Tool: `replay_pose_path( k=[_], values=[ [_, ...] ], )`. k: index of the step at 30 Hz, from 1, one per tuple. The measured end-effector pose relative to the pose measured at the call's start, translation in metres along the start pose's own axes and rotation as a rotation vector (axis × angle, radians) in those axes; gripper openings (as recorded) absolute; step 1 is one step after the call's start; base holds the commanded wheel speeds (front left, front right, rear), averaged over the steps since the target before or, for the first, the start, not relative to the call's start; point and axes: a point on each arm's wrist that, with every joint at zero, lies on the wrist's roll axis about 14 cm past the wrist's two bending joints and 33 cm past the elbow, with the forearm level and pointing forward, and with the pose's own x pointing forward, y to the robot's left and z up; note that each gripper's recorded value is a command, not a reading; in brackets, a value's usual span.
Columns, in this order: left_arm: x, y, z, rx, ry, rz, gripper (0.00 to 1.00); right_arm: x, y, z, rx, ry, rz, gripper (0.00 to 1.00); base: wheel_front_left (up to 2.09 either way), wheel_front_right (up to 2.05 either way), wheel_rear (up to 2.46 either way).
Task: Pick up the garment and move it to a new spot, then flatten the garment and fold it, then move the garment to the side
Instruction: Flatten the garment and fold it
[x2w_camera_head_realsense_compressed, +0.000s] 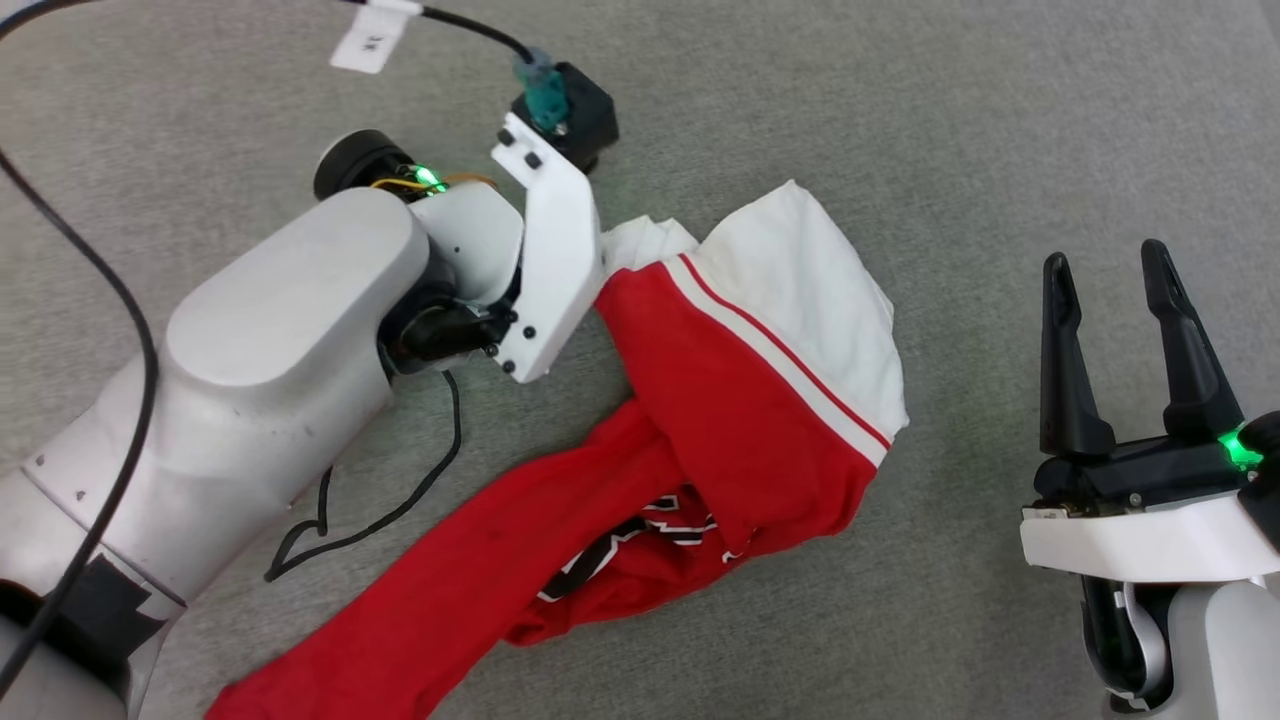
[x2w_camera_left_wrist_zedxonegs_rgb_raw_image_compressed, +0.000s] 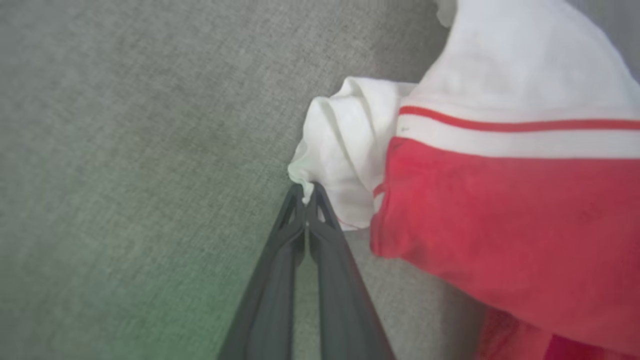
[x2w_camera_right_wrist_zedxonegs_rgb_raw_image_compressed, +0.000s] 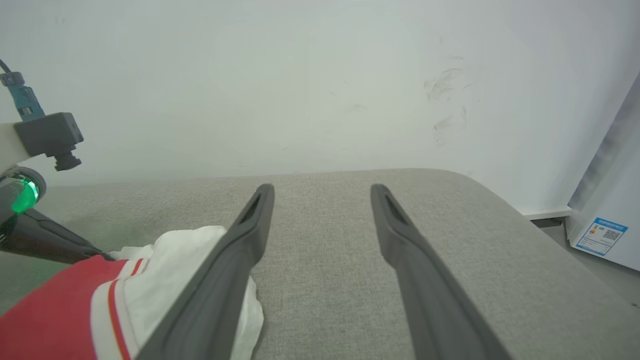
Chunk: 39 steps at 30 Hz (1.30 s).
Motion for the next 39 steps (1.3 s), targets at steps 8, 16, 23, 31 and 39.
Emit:
replay_pose_path(
  k=[8,16,23,31,39],
  values=[
    [-0.065,0.043,0.021,-0.089,-0.228,0.18,0.0,0.001,0.014,0.017,0.003,-0.05,0.043,1.0,0.0,0.0,0.0],
    [-0.14,0.067,-0.019,-0.164,-0.297,0.367,0.0,-0.006,0.041,0.03,0.027,-0.085,0.119,1.0,0.0,0.0,0.0],
    [-0.169,0.056,-0.101,-0.272,-0.269,0.454,0.0,-0.009,0.066,0.041,0.049,-0.116,0.188,1.0,0.0,0.0,0.0],
    [-0.201,0.051,-0.114,-0.213,-0.536,0.614,1.0,-0.011,0.089,0.047,0.049,-0.135,0.255,1.0,0.0,0.0,0.0],
    [-0.258,0.032,-0.097,-0.092,-0.837,0.84,1.0,-0.009,0.118,0.046,0.027,-0.134,0.337,1.0,0.0,0.0,0.0]
  ],
)
